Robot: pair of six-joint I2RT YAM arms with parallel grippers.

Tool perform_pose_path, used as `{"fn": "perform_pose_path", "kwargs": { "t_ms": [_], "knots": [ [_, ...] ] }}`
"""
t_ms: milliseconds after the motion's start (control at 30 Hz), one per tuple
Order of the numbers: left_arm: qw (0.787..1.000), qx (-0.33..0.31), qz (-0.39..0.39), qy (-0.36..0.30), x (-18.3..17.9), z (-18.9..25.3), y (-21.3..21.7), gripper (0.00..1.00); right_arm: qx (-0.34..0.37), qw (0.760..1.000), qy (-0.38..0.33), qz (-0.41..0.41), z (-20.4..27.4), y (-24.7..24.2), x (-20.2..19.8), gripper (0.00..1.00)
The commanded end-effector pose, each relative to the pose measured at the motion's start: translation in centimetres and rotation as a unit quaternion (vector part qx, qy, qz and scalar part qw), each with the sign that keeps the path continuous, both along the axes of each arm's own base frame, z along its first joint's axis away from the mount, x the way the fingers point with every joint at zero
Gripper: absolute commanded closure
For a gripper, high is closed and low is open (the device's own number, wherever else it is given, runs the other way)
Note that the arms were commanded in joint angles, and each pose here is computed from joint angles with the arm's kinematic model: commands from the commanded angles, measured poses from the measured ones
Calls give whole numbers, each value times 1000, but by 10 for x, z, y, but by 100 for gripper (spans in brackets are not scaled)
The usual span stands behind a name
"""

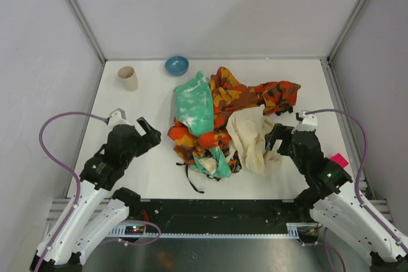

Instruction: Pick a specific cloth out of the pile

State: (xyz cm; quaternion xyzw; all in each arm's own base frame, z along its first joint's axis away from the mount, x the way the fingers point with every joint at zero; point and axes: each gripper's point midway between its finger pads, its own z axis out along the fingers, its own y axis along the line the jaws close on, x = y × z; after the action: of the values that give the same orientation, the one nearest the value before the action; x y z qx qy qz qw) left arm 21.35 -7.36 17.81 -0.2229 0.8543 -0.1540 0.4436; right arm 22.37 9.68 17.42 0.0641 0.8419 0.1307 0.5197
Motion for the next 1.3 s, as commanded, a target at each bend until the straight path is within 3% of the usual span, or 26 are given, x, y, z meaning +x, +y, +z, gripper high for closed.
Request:
{"fn": "perform_pose_path", "kwargs": {
  "t_ms": [0,167,333,533,800,933,1100,1267],
  "knots": [
    [1000,-7,24,-11,2,11,5,0,10,999,-30,-8,14,-3,3,1],
    [999,-4,38,5,2,-3,7,0,28,995,-57,76,29,23,-1,1],
    [998,0,57,18,2,-15,12,0,44,975,-92,198,50,69,-13,1],
    [997,-2,69,22,2,-21,14,0,-61,962,-60,260,22,142,-17,1],
    [997,-6,74,22,-1,-26,16,0,-108,941,19,319,-30,240,-14,1],
    [997,-7,79,19,-2,-27,17,0,-203,939,54,273,-72,241,9,1],
    [996,-4,85,24,-2,-30,19,0,-336,903,110,243,-138,221,22,1],
    [996,0,87,28,-1,-32,20,0,-399,872,173,222,-183,198,25,2]
  ]
}}
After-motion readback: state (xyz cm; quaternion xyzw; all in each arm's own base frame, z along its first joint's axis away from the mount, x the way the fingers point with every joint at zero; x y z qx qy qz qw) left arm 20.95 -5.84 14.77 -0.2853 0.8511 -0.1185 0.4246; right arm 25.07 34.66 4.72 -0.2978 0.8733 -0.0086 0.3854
